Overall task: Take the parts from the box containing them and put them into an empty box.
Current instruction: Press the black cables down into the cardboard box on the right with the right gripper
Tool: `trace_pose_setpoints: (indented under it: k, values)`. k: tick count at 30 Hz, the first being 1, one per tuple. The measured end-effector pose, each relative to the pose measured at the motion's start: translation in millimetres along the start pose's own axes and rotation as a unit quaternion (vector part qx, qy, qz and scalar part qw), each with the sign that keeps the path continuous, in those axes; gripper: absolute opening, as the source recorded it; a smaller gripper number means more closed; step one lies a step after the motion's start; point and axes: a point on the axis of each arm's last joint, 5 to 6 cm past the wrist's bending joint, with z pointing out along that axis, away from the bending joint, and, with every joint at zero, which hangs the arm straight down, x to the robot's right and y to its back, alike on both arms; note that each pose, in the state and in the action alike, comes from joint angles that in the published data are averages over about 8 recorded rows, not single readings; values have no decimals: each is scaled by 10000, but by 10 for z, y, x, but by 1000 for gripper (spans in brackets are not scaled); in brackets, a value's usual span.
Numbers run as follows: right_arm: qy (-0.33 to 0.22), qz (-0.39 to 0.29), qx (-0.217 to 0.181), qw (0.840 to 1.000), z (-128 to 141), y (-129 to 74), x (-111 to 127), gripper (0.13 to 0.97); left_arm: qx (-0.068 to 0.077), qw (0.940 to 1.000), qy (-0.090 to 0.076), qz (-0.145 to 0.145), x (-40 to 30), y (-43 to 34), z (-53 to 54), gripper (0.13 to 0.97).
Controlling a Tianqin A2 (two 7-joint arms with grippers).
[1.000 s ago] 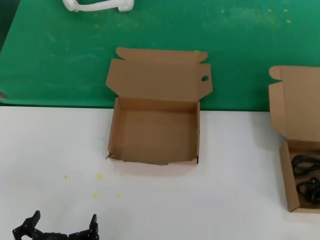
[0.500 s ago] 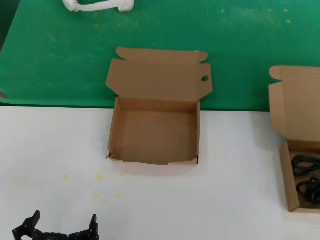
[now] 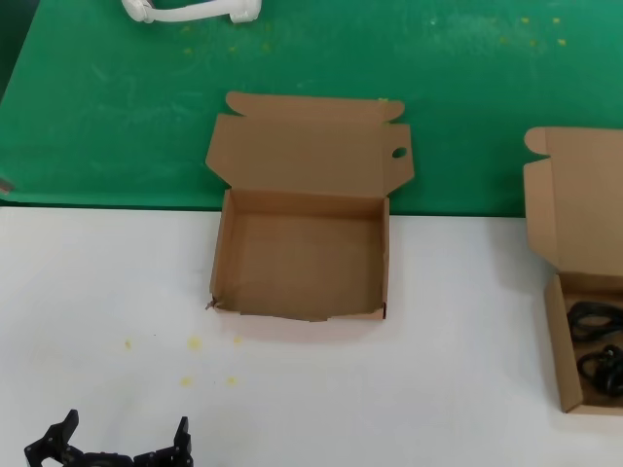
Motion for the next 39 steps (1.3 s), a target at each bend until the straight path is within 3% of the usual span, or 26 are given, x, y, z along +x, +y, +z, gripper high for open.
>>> trace_pose_setpoints:
  k: [3,11,20,31,39]
  values:
    - [-2,32,-16,10000,-7,8,-1,658,0,10000,0,0,0,0,0,966]
    - [3,88,-50,9999,-25,25,16,443,0,10000,0,0,0,0,0,966]
    - [1,131,-38,9999,-26,34,1,280,0,10000,0,0,0,0,0,966]
    - [24,252,4,9997,-79,21,-13,223,0,10000,0,0,0,0,0,966]
    - [222,315,54,9992,-288,-34,29,214,0,10000,0,0,0,0,0,966]
